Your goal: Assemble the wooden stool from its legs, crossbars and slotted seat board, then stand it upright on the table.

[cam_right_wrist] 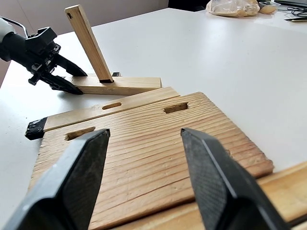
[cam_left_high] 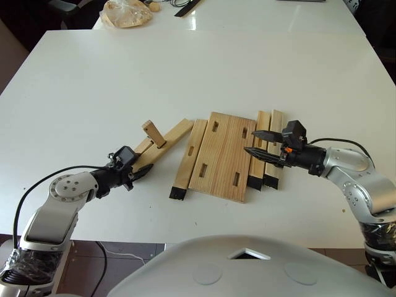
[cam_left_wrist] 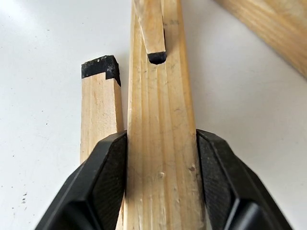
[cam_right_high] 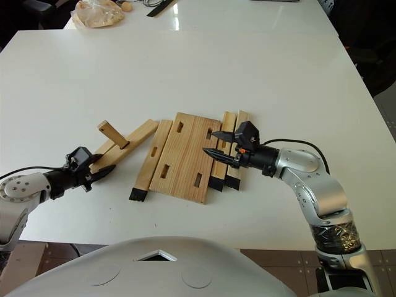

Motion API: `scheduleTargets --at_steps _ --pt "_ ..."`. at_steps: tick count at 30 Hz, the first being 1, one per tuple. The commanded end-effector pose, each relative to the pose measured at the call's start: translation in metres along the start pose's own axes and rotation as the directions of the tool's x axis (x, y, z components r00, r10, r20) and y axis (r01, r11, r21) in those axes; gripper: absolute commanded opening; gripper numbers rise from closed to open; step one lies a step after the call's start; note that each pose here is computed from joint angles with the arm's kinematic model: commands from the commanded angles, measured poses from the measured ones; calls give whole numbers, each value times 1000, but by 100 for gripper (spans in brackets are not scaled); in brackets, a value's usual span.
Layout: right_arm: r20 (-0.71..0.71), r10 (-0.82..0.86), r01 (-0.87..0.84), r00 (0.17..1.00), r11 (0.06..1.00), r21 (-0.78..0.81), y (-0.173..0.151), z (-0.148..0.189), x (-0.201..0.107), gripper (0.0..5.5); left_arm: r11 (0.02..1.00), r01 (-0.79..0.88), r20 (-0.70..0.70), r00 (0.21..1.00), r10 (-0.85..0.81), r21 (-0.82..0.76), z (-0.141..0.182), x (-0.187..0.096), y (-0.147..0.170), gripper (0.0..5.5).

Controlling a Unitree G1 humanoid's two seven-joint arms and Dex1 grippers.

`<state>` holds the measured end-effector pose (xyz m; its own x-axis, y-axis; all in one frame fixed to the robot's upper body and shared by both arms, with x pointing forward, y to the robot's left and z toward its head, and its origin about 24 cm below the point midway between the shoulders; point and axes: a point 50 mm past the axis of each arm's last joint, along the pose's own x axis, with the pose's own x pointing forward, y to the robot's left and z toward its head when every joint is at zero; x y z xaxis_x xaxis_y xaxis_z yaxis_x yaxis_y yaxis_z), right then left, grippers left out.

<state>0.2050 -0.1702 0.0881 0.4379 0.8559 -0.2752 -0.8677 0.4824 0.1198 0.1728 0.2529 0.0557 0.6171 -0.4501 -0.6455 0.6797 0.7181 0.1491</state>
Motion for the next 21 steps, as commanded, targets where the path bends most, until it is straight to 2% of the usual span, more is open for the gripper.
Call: scheduleTargets --at_steps 1,5,7,9,12,18,21 --pt "5 -5 5 1000 1000 -16 0 2 0 273 997 -62 84 994 66 -50 13 -1 15 205" --pt "12 -5 5 1000 1000 -20 -1 4 0 273 992 -102 267 957 117 -71 45 -5 28 205" --pt "49 -9 10 999 1000 -13 -3 11 -1 273 994 -70 395 914 96 -80 66 -11 27 205" --pt "120 -13 14 993 1000 -3 -5 26 0 273 996 -13 513 856 59 -94 86 -19 25 205" --pt "308 -48 37 950 998 43 -11 58 1 273 988 137 660 749 -52 -77 116 -32 16 205" --pt "438 121 -144 891 989 18 -1 102 -4 273 894 447 766 559 -317 44 146 -46 -13 204" --pt "450 259 -283 855 959 -15 10 115 -8 321 863 500 780 511 -361 71 153 -48 -18 204"
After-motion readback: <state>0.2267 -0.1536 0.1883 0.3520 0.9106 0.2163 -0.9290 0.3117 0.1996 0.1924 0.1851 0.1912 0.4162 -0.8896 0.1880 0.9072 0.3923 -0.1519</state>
